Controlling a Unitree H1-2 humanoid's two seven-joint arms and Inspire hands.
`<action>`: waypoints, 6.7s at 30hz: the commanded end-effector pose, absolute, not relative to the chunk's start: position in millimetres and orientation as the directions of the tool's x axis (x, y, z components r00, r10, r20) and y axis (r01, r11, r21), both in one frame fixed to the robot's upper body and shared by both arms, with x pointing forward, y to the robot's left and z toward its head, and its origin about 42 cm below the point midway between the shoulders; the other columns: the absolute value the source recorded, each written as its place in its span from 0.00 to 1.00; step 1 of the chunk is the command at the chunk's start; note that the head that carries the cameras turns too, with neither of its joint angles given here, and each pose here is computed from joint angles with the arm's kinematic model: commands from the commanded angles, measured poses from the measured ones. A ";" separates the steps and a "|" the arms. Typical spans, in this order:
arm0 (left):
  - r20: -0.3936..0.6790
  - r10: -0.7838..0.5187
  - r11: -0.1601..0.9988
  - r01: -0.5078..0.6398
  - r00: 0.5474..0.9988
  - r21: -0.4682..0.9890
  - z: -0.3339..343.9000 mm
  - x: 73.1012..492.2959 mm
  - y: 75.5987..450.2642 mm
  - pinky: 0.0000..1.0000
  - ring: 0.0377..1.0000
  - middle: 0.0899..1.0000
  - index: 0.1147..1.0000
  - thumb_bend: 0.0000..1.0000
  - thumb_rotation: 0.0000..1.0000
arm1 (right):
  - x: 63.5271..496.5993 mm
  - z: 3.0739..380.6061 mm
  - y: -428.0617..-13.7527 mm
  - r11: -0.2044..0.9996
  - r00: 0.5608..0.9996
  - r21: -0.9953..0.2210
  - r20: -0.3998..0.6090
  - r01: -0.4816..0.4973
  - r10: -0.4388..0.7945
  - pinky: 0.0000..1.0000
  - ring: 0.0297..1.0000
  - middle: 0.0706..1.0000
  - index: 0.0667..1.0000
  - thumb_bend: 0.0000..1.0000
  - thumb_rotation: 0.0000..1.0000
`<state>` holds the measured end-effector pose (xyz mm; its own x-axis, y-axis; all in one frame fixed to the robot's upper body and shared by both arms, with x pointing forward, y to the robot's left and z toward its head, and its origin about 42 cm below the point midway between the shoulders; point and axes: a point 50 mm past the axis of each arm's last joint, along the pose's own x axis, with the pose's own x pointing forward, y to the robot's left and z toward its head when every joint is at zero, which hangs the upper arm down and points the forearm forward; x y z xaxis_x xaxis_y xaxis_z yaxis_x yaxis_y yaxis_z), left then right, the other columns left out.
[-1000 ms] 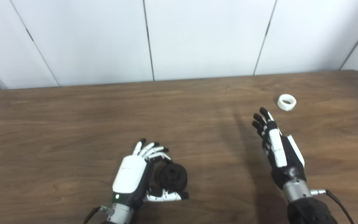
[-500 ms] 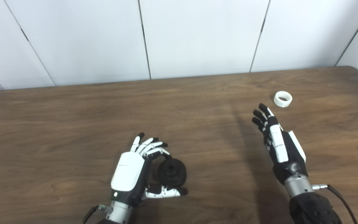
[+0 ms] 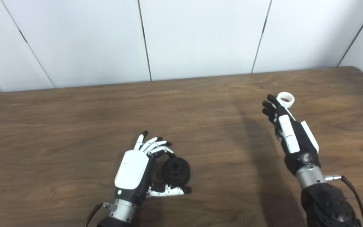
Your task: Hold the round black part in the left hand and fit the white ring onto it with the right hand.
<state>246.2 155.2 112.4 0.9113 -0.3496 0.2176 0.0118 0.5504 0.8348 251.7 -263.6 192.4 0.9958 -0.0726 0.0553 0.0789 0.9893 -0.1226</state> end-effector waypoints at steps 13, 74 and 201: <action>0.082 -0.348 0.481 0.102 0.934 0.871 90.1 248.7 151.4 1.00 0.84 0.72 0.42 0.52 0.06 | 252.8 217.0 -262.8 0.987 0.988 -0.143 0.143 0.071 -0.050 0.99 0.91 0.90 0.90 0.57 0.96; 0.061 -0.373 0.447 0.121 0.926 0.886 83.0 253.8 170.6 1.00 0.82 0.71 0.42 0.52 0.05 | 388.7 283.5 -357.0 0.426 0.974 -0.882 0.137 0.202 -0.178 1.00 1.00 0.98 0.70 0.88 0.21; 0.071 -0.361 0.464 0.113 0.930 0.879 89.3 248.2 157.9 1.00 0.82 0.71 0.42 0.52 0.05 | 444.1 251.9 -374.5 0.347 0.977 -0.938 -0.089 -0.017 -0.192 1.00 0.96 0.80 0.45 0.52 0.13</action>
<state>262.3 155.4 108.7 0.9179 -0.3753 0.1285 0.0736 0.4795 0.8744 440.6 -371.1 221.5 0.9590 -0.2255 -0.1714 -0.0776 0.3729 -0.9246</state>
